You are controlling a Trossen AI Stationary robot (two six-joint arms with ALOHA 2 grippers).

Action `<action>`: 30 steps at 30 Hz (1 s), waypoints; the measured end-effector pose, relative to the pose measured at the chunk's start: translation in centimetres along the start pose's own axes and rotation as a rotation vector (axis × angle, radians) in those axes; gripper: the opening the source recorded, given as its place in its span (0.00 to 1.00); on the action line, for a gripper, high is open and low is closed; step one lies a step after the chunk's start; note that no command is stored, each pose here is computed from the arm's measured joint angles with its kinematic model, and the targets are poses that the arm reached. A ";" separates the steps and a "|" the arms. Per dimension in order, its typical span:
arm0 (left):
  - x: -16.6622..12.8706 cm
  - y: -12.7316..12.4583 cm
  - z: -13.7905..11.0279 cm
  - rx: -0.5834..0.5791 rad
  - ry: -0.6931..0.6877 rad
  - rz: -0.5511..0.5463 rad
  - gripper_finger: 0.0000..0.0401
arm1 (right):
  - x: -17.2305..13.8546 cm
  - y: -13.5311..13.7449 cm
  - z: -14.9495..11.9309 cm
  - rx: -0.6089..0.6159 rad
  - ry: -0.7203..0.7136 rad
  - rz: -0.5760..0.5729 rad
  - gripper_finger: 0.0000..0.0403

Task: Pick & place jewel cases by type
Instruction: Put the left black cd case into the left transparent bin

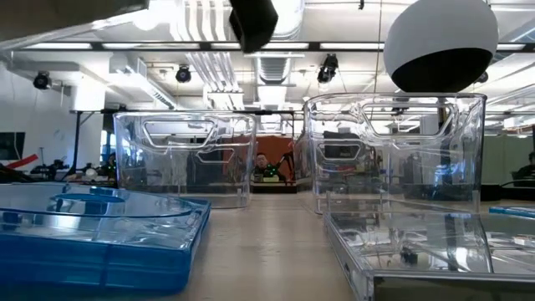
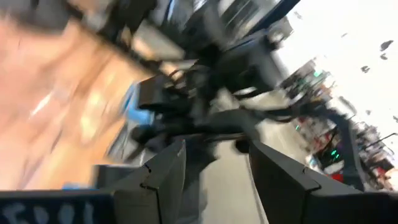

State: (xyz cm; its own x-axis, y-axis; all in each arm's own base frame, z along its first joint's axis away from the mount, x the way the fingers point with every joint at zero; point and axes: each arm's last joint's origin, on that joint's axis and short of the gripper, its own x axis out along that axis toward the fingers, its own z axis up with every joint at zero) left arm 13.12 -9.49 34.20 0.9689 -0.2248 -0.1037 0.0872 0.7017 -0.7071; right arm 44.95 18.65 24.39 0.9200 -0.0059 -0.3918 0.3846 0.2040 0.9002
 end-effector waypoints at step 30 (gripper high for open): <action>-0.7 -2.7 3.1 0.161 -0.099 0.026 0.40 | 3.3 -6.0 17.6 0.024 -0.095 -0.416 0.41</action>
State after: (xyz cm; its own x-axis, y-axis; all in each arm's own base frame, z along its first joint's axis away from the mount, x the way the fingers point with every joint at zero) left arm 12.88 -9.11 38.33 0.9887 -0.1426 -0.0454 0.0897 0.8076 -0.5828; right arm 46.97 0.16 21.09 0.6884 -0.1736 -0.7043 0.7252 0.1423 0.6737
